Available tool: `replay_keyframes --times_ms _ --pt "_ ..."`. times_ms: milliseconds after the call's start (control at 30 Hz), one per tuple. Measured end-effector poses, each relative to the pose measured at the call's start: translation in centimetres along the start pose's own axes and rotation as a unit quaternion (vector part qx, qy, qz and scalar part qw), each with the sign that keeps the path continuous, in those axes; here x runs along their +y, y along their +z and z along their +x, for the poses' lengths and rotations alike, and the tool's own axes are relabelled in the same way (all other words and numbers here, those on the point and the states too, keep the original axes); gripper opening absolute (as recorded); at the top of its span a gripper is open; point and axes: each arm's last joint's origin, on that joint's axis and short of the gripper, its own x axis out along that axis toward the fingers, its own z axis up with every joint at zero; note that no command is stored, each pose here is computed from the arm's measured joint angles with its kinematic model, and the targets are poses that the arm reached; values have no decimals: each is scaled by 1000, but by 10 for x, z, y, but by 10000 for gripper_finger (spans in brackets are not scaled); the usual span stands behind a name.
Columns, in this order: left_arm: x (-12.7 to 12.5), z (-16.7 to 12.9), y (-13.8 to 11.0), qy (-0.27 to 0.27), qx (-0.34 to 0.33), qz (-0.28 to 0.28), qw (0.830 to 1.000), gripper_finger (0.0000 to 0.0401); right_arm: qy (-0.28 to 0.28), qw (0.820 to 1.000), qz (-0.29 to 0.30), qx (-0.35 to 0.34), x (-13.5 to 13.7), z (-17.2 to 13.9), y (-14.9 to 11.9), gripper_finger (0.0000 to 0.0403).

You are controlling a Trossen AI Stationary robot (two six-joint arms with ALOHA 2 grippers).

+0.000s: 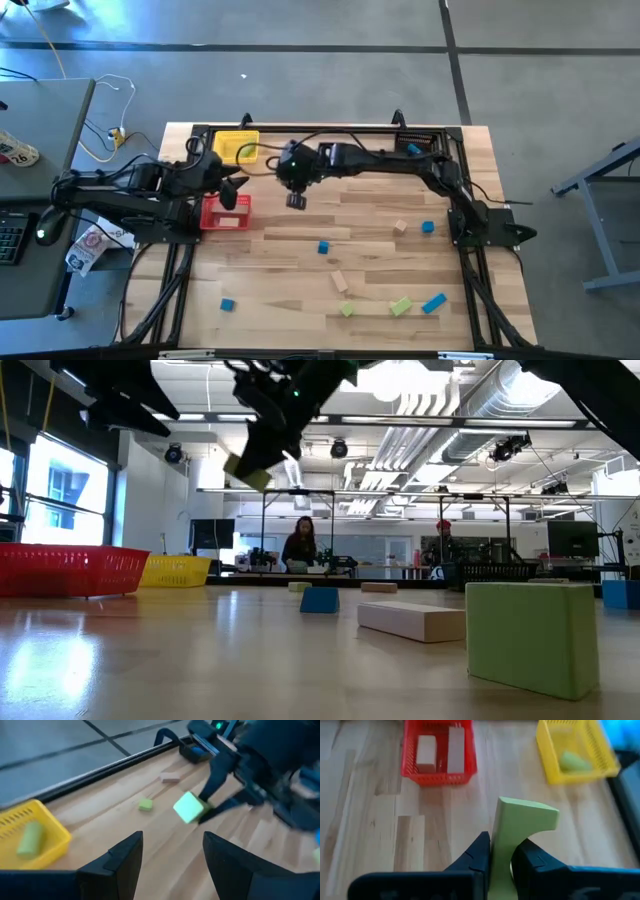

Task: Sort & place blocks by color
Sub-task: Put the green block into the yellow bin

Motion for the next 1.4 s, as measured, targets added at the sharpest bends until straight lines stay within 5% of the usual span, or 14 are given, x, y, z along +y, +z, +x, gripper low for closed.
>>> replay_keyframes --times_ms 267,567,1400 --pt "-10 9 3 -26 1 -59 998 195 -77 989 -126 -14 33 -5 10 33" --pt "-21 24 5 -28 2 -60 998 195 -184 967 -173 -11 48 -9 16 33" --pt "-33 45 14 -31 -32 -60 997 195 -214 950 -228 -26 72 -14 22 34"
